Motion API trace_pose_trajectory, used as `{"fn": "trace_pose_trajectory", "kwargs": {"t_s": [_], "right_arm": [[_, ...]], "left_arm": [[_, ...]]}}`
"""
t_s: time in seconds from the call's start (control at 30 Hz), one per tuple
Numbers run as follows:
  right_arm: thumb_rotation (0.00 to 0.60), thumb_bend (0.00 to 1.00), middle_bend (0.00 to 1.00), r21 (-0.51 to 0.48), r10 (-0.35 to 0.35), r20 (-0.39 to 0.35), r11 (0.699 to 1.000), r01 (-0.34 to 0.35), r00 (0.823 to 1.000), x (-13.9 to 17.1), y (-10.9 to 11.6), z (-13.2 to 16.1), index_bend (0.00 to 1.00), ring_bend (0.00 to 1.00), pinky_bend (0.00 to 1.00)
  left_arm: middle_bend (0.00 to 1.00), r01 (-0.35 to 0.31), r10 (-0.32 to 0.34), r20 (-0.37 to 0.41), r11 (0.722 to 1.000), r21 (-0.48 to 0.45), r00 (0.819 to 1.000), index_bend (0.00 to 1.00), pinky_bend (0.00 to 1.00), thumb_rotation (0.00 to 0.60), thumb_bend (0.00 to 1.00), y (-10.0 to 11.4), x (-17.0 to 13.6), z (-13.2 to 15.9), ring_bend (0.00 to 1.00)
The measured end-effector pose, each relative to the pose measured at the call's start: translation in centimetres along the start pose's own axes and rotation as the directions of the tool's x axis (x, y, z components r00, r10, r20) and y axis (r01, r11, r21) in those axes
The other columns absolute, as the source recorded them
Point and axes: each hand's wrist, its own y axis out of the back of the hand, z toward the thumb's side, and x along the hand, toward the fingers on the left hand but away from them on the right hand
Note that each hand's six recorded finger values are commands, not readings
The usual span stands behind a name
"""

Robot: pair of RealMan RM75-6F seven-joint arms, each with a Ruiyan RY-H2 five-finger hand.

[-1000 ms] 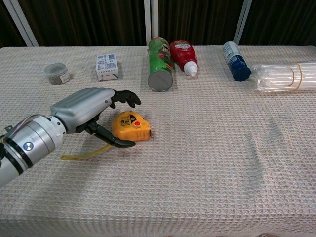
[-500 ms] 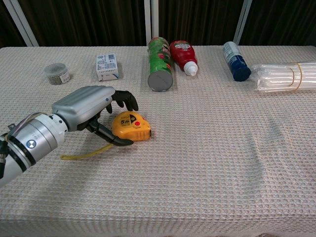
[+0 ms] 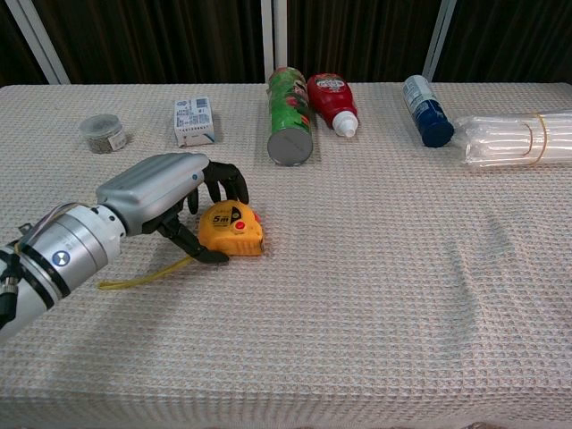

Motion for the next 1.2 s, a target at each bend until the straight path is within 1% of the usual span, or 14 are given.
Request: {"fn": "trace_pose_trajectory", "kwargs": {"t_s": [0.1,0.23,0.37,0.5,0.63,0.73,0.83,0.97,1.1,1.2], "right_arm": [[0.600,0.28,0.00,0.000,0.001,0.000,1.000,-0.001,1.000,0.0,0.0,0.0,0.00,0.00,0.00],[0.600,0.28,0.00,0.000,0.000,-0.001,1.000,0.000,1.000,0.0,0.0,0.0,0.00,0.00,0.00],[0.600,0.28,0.00,-0.001,-0.001,-0.005,1.000,0.001,1.000,0.0,0.0,0.1,0.00,0.00,0.00],[0.600,0.29,0.00,-0.005,-0.011,-0.025,1.000,0.010,1.000,-0.2,0.1,0.5,0.00,0.00,0.00],[0.600,0.29,0.00,-0.024,-0.041,-0.076,0.999,0.039,0.996,-0.6,0.4,1.8,0.00,0.00,0.00],[0.600,0.29,0.00,-0.047,-0.070,-0.138,0.997,0.064,0.988,-1.2,0.6,3.6,0.00,0.00,0.00],[0.600,0.25,0.00,-0.054,-0.090,-0.188,0.995,0.082,0.978,-2.0,0.7,5.7,0.00,0.00,0.00],[0.600,0.24,0.01,-0.087,-0.137,-0.250,0.989,0.118,0.959,-3.3,0.6,9.5,0.02,0.00,0.00],[0.600,0.24,0.01,-0.135,-0.159,-0.304,0.983,0.123,0.939,-4.5,0.0,13.6,0.06,0.00,0.00],[0.600,0.24,0.02,-0.178,-0.167,-0.333,0.978,0.111,0.928,-5.2,-0.7,16.3,0.12,0.00,0.00]], "left_arm": [[0.45,-0.004,0.004,0.000,1.000,-0.011,1.000,0.45,0.54,0.600,0.22,0.1,0.0,0.0,0.42],[0.49,-0.018,0.018,0.001,0.999,-0.034,1.000,0.49,0.57,0.600,0.24,0.3,0.0,0.1,0.46],[0.51,-0.037,0.037,0.002,0.994,-0.100,0.999,0.52,0.59,0.600,0.25,0.8,0.0,0.4,0.48],[0.52,-0.073,0.076,0.007,0.978,-0.195,0.997,0.53,0.60,0.600,0.25,2.1,0.1,1.0,0.49],[0.52,-0.119,0.125,0.013,0.968,-0.220,0.992,0.53,0.60,0.600,0.25,3.8,0.5,1.6,0.49],[0.52,-0.148,0.157,0.021,0.963,-0.223,0.987,0.53,0.60,0.600,0.25,4.9,1.0,2.5,0.49],[0.52,-0.177,0.188,0.024,0.956,-0.233,0.982,0.53,0.60,0.600,0.25,6.0,1.8,3.7,0.49],[0.52,-0.211,0.224,0.023,0.946,-0.247,0.974,0.53,0.60,0.600,0.25,6.9,2.5,5.3,0.49],[0.52,-0.241,0.260,0.015,0.916,-0.322,0.966,0.53,0.60,0.600,0.24,7.9,3.1,7.2,0.49],[0.52,-0.253,0.277,0.014,0.896,-0.364,0.961,0.53,0.59,0.600,0.24,8.4,3.6,8.2,0.49]]}}
